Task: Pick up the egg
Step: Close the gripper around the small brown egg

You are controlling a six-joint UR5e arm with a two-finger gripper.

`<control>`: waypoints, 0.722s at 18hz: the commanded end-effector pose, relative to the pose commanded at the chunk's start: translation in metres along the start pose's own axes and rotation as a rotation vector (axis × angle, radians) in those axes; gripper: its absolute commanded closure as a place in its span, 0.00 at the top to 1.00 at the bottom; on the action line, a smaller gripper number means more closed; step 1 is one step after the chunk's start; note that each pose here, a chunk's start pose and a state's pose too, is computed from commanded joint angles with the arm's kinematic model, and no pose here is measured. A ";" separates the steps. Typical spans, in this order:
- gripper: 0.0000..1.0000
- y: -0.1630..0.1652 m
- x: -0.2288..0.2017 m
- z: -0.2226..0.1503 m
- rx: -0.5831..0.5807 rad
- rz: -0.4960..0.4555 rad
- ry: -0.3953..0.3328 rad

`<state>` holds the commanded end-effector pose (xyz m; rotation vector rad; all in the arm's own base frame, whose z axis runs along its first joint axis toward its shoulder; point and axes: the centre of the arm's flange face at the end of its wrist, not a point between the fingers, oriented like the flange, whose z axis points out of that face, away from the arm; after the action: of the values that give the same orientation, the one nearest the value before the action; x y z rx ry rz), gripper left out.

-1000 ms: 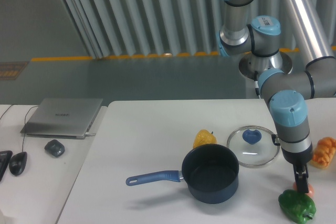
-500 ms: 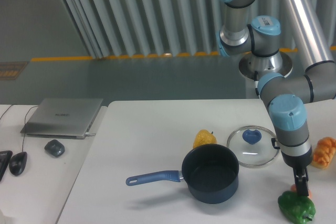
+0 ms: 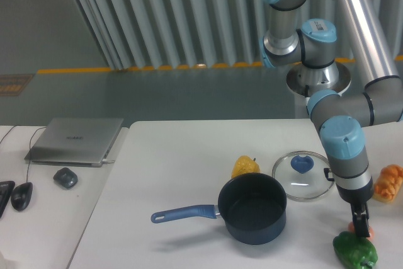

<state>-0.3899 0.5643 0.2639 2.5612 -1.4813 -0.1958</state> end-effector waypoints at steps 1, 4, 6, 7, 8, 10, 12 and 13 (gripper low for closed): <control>1.00 -0.001 0.000 0.001 0.000 0.002 0.001; 1.00 -0.001 -0.001 0.002 0.001 0.004 0.003; 0.97 -0.001 -0.001 0.003 -0.002 0.004 0.005; 0.97 -0.001 -0.001 0.003 -0.008 0.004 0.005; 0.97 0.000 -0.001 0.005 -0.012 0.009 0.008; 0.97 0.000 -0.001 0.007 -0.018 0.010 0.009; 0.97 -0.001 -0.002 0.010 -0.017 0.016 0.013; 0.97 -0.001 -0.003 0.013 -0.016 0.015 0.018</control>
<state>-0.3928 0.5661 0.2508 2.5320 -1.4865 -0.1814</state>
